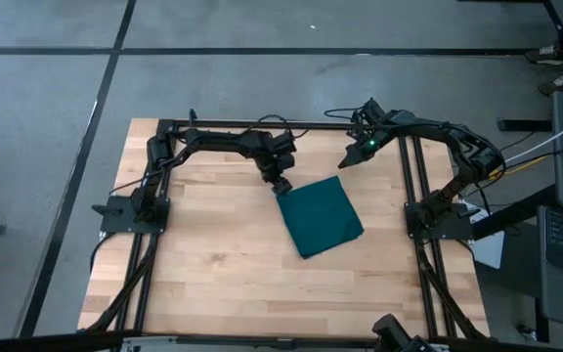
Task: Fold microfiber towels
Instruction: Fold the black towel on the table
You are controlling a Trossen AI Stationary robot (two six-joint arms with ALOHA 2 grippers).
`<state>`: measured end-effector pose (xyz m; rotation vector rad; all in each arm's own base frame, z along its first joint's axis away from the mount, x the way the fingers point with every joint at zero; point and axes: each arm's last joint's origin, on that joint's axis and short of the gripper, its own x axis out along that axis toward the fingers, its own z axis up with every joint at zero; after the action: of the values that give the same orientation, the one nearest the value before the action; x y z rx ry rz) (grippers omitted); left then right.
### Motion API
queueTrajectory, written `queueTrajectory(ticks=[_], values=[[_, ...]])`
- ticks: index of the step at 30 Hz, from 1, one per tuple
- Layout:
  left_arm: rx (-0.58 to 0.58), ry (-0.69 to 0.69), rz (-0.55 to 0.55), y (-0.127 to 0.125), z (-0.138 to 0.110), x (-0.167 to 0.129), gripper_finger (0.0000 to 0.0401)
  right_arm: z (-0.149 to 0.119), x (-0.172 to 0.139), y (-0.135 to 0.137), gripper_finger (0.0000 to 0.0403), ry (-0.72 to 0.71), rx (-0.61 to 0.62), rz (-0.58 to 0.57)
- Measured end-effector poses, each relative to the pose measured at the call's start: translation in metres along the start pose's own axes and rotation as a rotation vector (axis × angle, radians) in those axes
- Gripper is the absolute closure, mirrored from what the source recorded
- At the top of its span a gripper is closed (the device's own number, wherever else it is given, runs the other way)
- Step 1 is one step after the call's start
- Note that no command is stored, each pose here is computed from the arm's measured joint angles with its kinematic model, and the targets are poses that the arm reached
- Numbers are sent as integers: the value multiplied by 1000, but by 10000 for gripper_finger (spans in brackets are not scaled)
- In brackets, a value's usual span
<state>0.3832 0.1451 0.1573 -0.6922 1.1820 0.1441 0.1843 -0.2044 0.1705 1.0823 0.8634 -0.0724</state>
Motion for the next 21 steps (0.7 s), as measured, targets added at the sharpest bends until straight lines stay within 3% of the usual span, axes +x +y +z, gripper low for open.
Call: queueTrajectory(ticks=[9, 15, 21], values=[[-91, 105, -133, 25, -11, 19, 162, -3, 0, 0, 167, 24, 28, 8], [-97, 83, -210, 20, -7, 23, 162, -4, 0, 1, 172, 28, 33, 16], [-69, 84, -218, 11, -8, 28, 162, -4, 0, 1, 183, 28, 31, 31]])
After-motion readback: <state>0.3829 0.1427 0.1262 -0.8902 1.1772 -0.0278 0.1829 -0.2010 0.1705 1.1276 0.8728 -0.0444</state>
